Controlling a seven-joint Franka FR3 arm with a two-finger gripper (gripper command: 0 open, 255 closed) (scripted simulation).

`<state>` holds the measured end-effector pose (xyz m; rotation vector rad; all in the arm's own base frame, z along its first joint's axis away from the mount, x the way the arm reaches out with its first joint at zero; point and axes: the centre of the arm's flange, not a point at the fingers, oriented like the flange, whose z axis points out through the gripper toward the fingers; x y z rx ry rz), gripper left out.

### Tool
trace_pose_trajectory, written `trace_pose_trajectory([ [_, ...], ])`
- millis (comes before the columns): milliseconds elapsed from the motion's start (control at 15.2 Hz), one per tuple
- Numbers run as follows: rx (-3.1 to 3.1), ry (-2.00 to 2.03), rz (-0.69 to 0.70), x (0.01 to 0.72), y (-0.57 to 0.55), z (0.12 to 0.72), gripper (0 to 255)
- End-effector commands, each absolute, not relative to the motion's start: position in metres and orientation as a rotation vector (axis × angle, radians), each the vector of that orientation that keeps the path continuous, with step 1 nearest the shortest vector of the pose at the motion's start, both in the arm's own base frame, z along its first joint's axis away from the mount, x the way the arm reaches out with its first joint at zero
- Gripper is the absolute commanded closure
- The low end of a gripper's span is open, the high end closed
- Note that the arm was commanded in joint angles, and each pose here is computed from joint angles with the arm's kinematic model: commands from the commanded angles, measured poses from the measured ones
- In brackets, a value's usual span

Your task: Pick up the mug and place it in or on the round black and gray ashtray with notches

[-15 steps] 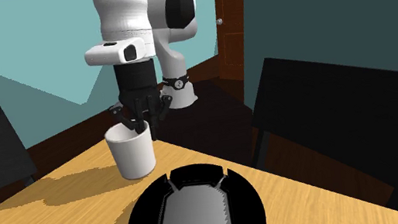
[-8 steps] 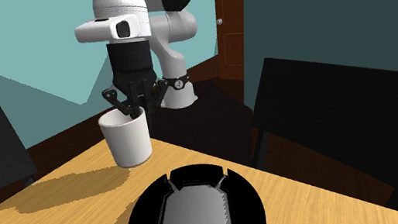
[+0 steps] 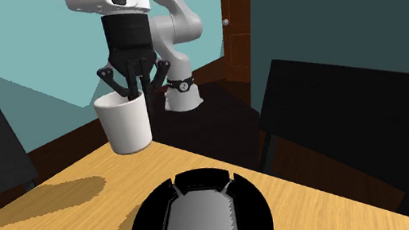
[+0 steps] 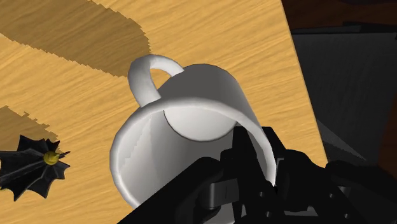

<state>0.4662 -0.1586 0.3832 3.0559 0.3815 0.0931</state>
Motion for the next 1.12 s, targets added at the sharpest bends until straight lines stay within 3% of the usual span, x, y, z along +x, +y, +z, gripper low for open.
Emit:
trace_pose_trajectory([
  [0, 3.056, 0.382, 0.093, 0.467, -0.159, 0.394, 255],
  [330, 3.056, 0.382, 0.093, 0.467, -0.159, 0.420, 255],
  [1056, 3.056, 0.382, 0.093, 0.597, -0.096, 0.441, 255],
])
